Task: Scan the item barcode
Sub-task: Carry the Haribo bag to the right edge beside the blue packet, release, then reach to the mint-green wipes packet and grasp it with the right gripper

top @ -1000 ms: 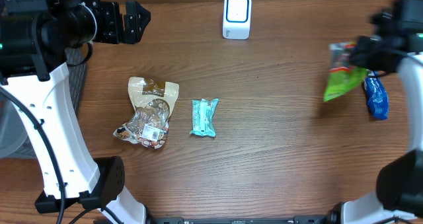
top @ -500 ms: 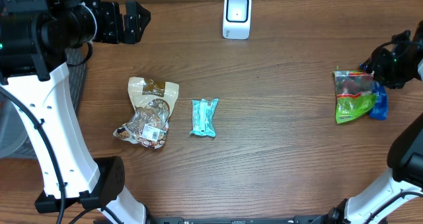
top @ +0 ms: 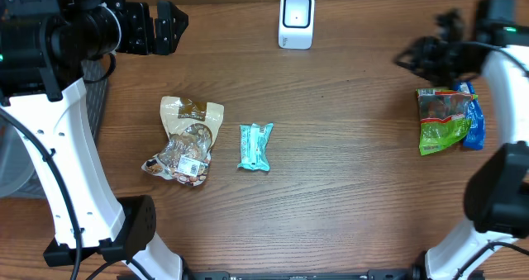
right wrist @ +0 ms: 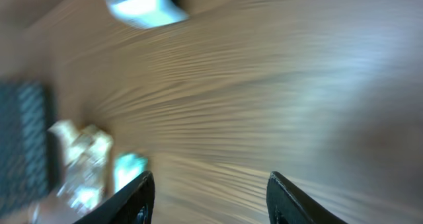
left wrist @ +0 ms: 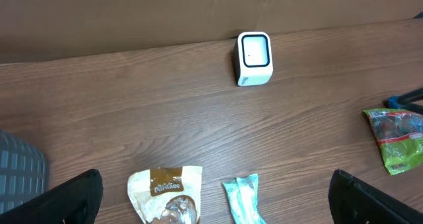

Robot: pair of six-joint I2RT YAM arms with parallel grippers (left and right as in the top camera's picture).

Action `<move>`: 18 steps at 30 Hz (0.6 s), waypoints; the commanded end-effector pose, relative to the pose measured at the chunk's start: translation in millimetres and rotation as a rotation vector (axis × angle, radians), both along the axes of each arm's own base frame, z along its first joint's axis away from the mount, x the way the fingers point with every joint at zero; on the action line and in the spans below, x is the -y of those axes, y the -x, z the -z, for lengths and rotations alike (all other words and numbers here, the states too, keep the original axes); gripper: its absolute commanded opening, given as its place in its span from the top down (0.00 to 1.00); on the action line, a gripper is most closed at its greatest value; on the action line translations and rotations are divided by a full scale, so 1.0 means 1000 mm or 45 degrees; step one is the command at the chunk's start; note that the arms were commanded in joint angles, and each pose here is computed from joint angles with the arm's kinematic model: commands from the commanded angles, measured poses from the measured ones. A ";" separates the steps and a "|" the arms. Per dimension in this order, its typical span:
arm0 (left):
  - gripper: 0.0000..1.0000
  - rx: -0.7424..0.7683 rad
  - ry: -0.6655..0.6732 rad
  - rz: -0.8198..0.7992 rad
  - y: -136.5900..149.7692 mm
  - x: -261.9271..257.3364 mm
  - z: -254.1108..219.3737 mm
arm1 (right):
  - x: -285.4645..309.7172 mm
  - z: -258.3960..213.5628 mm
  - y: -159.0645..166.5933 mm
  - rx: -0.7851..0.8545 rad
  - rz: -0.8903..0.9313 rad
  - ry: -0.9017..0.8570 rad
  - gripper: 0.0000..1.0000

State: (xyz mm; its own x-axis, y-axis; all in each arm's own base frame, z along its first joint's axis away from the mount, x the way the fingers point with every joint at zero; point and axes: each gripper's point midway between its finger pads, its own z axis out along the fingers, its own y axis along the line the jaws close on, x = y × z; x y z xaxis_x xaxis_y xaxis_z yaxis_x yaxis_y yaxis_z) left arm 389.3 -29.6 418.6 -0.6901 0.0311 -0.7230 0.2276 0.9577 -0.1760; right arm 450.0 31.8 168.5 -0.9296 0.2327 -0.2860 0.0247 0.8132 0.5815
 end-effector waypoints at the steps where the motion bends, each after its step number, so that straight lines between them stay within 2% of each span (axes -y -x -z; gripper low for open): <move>1: 0.00 0.010 -0.004 0.033 -0.001 0.003 0.000 | -0.094 -0.014 0.007 0.031 -0.239 -0.168 0.45; 8: 0.00 0.010 -0.004 0.033 -0.001 0.003 0.000 | -0.200 0.037 0.048 -0.271 -0.377 -0.207 0.48; 10: 0.00 0.010 -0.004 0.033 -0.001 0.003 0.000 | -0.220 0.053 0.060 -0.355 -0.381 -0.171 0.55; 11: 0.01 0.010 -0.004 0.033 -0.001 0.003 0.000 | -0.227 0.063 0.067 -0.409 -0.361 -0.135 0.65; 12: 0.00 0.010 -0.004 0.033 -0.001 0.003 0.000 | -0.233 0.073 0.074 -0.462 -0.330 -0.103 0.67; 16: 0.00 0.010 -0.004 0.033 -0.001 0.003 0.000 | -0.255 0.094 0.097 -0.532 -0.333 -0.066 0.65; 18: 0.00 0.010 -0.004 0.033 -0.001 0.003 0.000 | -0.263 0.102 0.107 -0.544 -0.352 -0.059 0.54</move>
